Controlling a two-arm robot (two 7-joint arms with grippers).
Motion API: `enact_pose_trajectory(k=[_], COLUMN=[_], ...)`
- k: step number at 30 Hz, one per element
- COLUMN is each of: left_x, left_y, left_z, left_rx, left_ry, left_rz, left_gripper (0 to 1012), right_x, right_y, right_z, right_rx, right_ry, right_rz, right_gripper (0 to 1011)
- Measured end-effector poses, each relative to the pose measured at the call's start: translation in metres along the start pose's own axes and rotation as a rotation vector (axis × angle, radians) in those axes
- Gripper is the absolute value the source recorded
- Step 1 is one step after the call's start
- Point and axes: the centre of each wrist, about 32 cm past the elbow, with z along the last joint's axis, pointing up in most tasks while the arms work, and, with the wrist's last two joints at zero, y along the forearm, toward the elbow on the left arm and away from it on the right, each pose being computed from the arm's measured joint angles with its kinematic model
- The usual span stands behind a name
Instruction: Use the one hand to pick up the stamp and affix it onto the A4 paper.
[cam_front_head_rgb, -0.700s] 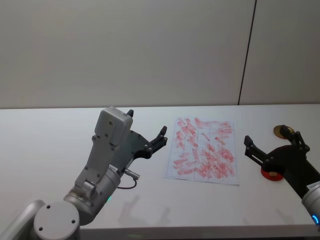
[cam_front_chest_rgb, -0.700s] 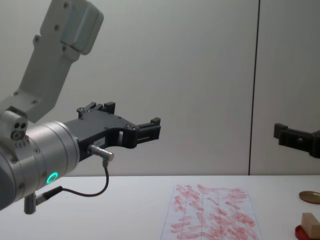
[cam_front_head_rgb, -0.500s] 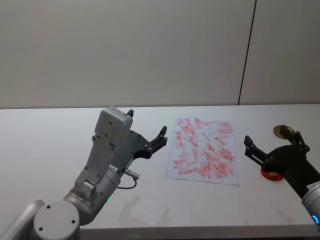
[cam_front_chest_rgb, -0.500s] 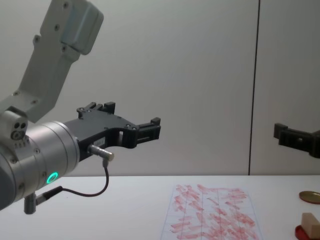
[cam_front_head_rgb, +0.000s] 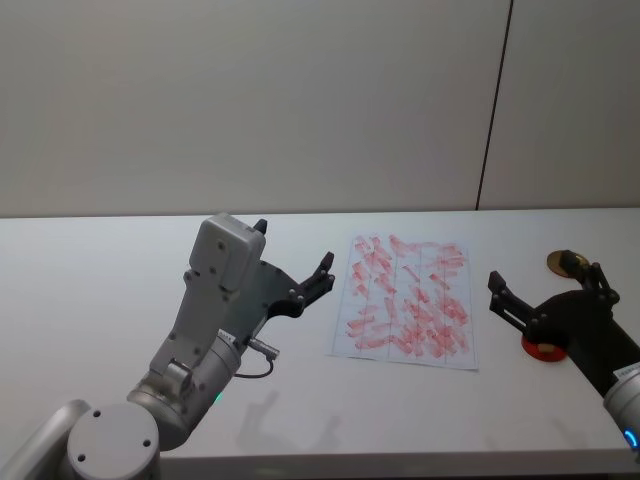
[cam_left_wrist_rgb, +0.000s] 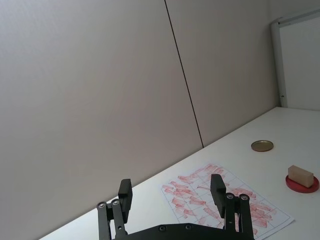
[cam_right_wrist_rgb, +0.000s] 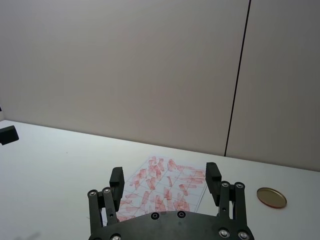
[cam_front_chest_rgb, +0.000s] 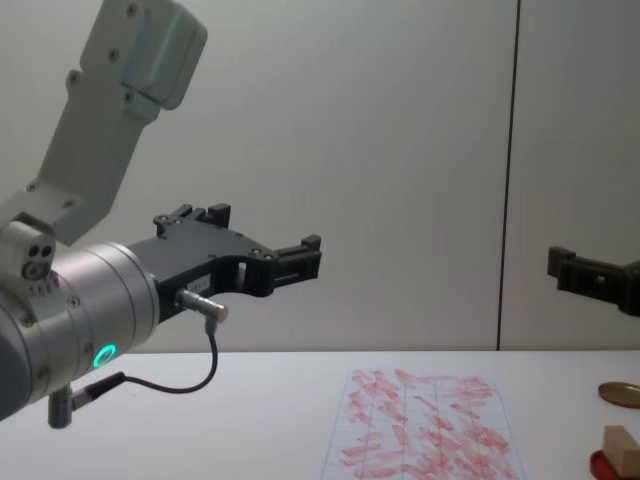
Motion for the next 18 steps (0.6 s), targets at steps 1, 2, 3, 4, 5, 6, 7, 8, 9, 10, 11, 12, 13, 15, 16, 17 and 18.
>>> enact_pose_trajectory(k=[1, 2, 3, 4, 5, 6, 7, 8, 9, 10, 11, 12, 13, 15, 16, 17, 18], left_x=[0.0, 0.0, 0.0, 0.0, 0.0, 0.0, 0.0, 0.0, 0.0, 0.0, 0.0, 0.0, 0.0, 0.0, 0.0, 0.0, 0.0], left_y=[0.0, 0.0, 0.0, 0.0, 0.0, 0.0, 0.0, 0.0, 0.0, 0.0, 0.0, 0.0, 0.0, 0.0, 0.0, 0.0, 0.0], left_z=[0.0, 0.0, 0.0, 0.0, 0.0, 0.0, 0.0, 0.0, 0.0, 0.0, 0.0, 0.0, 0.0, 0.0, 0.0, 0.0, 0.0], left_rx=[0.0, 0.0, 0.0, 0.0, 0.0, 0.0, 0.0, 0.0, 0.0, 0.0, 0.0, 0.0, 0.0, 0.0, 0.0, 0.0, 0.0], left_ry=[0.0, 0.0, 0.0, 0.0, 0.0, 0.0, 0.0, 0.0, 0.0, 0.0, 0.0, 0.0, 0.0, 0.0, 0.0, 0.0, 0.0], left_rz=[0.0, 0.0, 0.0, 0.0, 0.0, 0.0, 0.0, 0.0, 0.0, 0.0, 0.0, 0.0, 0.0, 0.0, 0.0, 0.0, 0.0], left_gripper=[993, 993, 993, 993, 993, 993, 993, 993, 993, 993, 993, 993, 993, 993, 993, 993, 993], right_x=[0.0, 0.0, 0.0, 0.0, 0.0, 0.0, 0.0, 0.0, 0.0, 0.0, 0.0, 0.0, 0.0001, 0.0, 0.0, 0.0, -0.0003], right_y=[0.0, 0.0, 0.0, 0.0, 0.0, 0.0, 0.0, 0.0, 0.0, 0.0, 0.0, 0.0, 0.0, 0.0002, 0.0003, 0.0004, 0.0008], right_z=[0.0, 0.0, 0.0, 0.0, 0.0, 0.0, 0.0, 0.0, 0.0, 0.0, 0.0, 0.0, 0.0, -0.0001, -0.0001, -0.0002, -0.0004], right_rx=[0.0, 0.0, 0.0, 0.0, 0.0, 0.0, 0.0, 0.0, 0.0, 0.0, 0.0, 0.0, 0.0, -0.001, -0.002, -0.003, -0.007], right_ry=[0.0, 0.0, 0.0, 0.0, 0.0, 0.0, 0.0, 0.0, 0.0, 0.0, 0.0, 0.0, 0.0, 0.0, 0.001, 0.001, 0.003], right_rz=[0.0, 0.0, 0.0, 0.0, 0.0, 0.0, 0.0, 0.0, 0.0, 0.0, 0.0, 0.0, 0.0, -0.001, -0.002, -0.003, -0.008], right_gripper=[1001, 1001, 1001, 1001, 1001, 1001, 1001, 1001, 1001, 1001, 1001, 1001, 1001, 1001, 1001, 1001, 1001])
